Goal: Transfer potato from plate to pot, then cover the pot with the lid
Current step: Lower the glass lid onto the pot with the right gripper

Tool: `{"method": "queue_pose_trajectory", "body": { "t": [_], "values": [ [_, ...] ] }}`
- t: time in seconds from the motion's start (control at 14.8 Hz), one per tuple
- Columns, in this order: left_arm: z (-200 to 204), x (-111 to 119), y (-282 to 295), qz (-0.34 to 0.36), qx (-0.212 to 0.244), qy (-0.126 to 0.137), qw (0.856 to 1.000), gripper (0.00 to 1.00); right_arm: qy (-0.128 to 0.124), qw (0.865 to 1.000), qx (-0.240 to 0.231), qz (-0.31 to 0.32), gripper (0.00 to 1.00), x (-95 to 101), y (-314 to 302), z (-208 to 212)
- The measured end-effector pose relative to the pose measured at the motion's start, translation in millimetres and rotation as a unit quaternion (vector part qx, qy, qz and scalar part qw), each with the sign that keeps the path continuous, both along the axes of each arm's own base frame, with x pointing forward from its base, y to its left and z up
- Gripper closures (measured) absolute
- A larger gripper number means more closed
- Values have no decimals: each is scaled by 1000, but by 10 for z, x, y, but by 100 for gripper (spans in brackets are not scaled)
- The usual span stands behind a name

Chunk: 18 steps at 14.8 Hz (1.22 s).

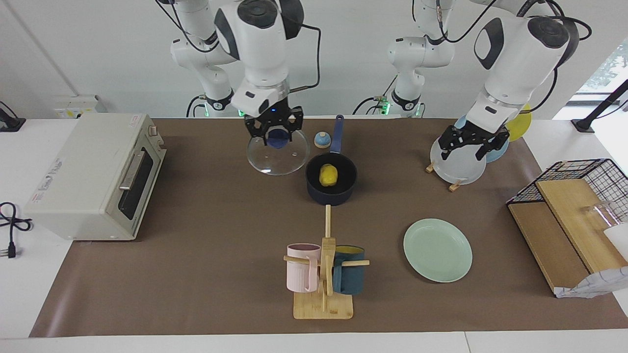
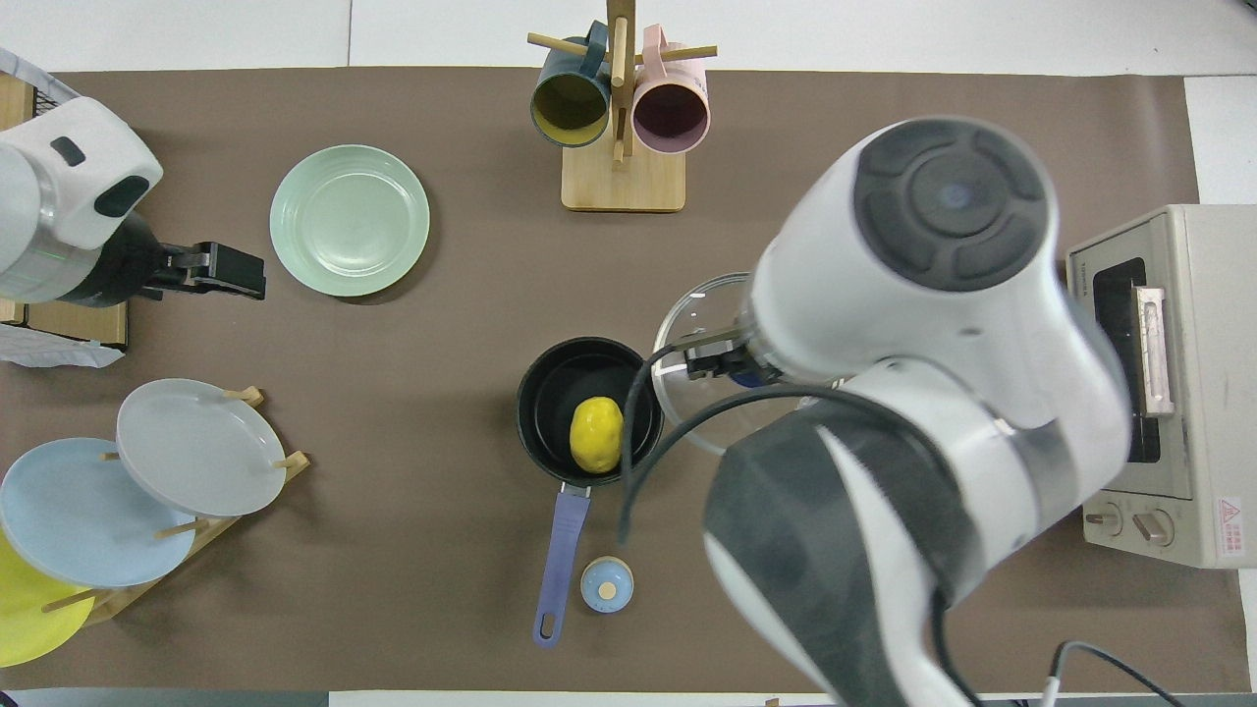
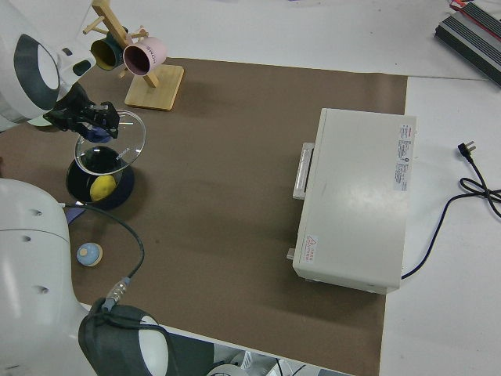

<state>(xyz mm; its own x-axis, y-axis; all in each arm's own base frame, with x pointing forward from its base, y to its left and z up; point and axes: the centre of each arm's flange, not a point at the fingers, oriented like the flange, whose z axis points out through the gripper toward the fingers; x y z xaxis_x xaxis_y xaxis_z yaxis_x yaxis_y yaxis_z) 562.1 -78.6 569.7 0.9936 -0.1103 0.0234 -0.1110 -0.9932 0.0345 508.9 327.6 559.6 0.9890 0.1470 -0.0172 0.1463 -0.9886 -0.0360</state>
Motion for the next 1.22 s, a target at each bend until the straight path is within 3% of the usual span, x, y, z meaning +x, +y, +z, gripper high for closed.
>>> {"method": "queue_pose_trajectory", "body": {
  "t": [0.2, 0.41, 0.81, 1.08, 1.22],
  "values": [
    [80, -104, 91, -8, 2, 16, 1000, 0, -9, 1000, 3, -9, 35, -246, 790, -534],
    [201, -251, 65, -13, 4, 29, 999, 0, -1, 1000, -10, -9, 35, -268, 825, -1036],
    [262, -453, 116, -12, 6, 41, 999, 0, -12, 1000, 1, -1, 35, -376, 901, -1247],
    [500, -354, 281, 2, 2, 16, 1000, 0, -11, 1000, 7, 0, 35, -379, 987, -1383],
    [546, -323, 296, 3, 2, 18, 1000, 0, -10, 1000, 7, 2, 35, -394, 1022, -1426]
  ]
}}
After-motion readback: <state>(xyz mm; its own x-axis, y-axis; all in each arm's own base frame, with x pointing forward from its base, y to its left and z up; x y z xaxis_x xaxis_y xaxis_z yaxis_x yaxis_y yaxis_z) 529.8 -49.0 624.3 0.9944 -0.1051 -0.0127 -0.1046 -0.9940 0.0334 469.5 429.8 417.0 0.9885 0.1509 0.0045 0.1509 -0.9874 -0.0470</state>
